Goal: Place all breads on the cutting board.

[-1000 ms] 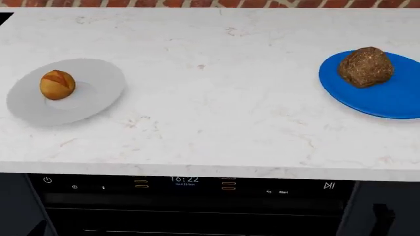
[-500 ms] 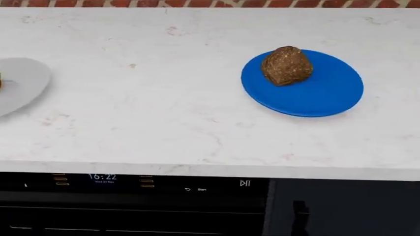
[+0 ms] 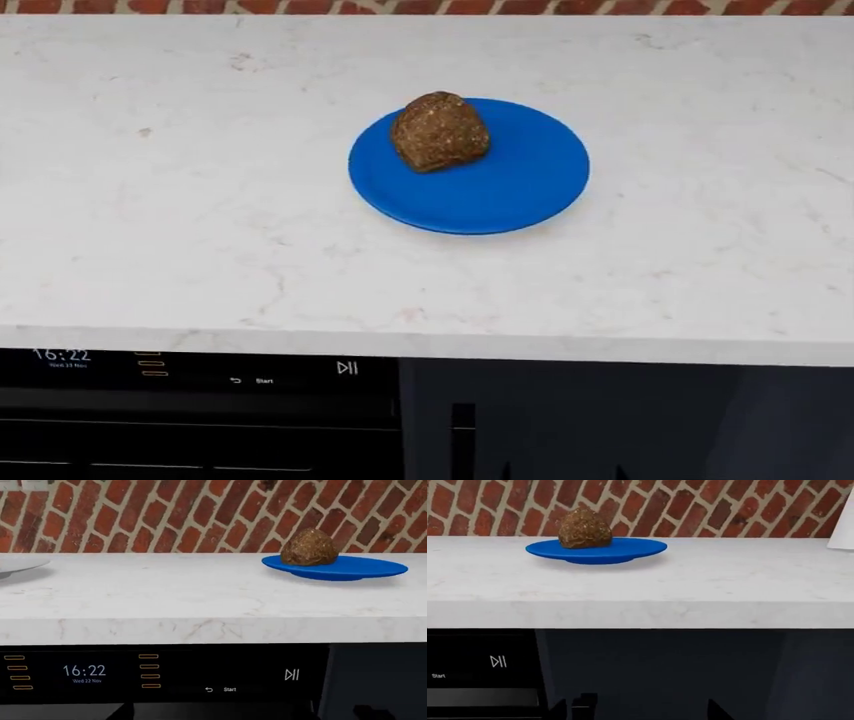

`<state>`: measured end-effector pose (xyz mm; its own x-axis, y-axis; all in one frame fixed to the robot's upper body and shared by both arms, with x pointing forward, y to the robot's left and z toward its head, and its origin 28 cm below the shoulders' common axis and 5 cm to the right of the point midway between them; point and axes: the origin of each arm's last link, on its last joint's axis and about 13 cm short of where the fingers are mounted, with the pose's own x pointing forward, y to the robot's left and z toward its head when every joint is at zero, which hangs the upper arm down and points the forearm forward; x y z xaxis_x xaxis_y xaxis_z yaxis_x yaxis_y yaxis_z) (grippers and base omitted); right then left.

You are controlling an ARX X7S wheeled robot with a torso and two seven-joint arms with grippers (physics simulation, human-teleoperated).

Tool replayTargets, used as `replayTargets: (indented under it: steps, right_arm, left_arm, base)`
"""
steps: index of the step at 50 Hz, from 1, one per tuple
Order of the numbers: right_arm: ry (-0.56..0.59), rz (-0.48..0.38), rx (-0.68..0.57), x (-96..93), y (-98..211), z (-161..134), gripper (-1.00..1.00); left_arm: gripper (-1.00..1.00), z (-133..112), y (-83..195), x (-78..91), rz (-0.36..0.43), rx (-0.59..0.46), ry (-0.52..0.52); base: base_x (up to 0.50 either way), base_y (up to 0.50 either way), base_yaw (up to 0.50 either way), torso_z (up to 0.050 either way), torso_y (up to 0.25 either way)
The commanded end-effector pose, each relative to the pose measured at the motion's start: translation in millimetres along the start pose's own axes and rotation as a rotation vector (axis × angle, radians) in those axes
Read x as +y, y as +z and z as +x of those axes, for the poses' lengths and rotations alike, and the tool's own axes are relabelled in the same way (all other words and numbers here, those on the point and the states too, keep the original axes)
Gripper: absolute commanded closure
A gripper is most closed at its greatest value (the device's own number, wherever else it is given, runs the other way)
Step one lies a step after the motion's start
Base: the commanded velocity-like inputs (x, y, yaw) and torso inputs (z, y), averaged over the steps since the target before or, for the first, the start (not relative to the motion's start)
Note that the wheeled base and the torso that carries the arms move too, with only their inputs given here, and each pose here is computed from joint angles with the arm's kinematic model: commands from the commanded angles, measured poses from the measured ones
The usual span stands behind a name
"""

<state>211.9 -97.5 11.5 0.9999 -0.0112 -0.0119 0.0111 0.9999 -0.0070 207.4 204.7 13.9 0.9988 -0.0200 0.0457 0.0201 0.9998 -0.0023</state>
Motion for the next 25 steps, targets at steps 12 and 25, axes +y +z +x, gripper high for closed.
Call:
replayTargets:
  steps: [12, 25]
  right_arm:
    - [-0.053, -0.039, -0.051, -14.5, 63, 5, -1.0]
    - [-0.033, -0.08, -0.228, -43.4, 199, 4, -1.0]
  left_arm:
    - [-1.0, 2, 72, 25.5, -0.043, 0.089, 0.144]
    - [-1.0, 3, 217, 35.4, 0.014, -0.047, 0.095]
  base:
    - [0.0, 0.0, 0.0, 0.0, 0.0]
    - [0.0, 0.0, 0.0, 0.0, 0.0]
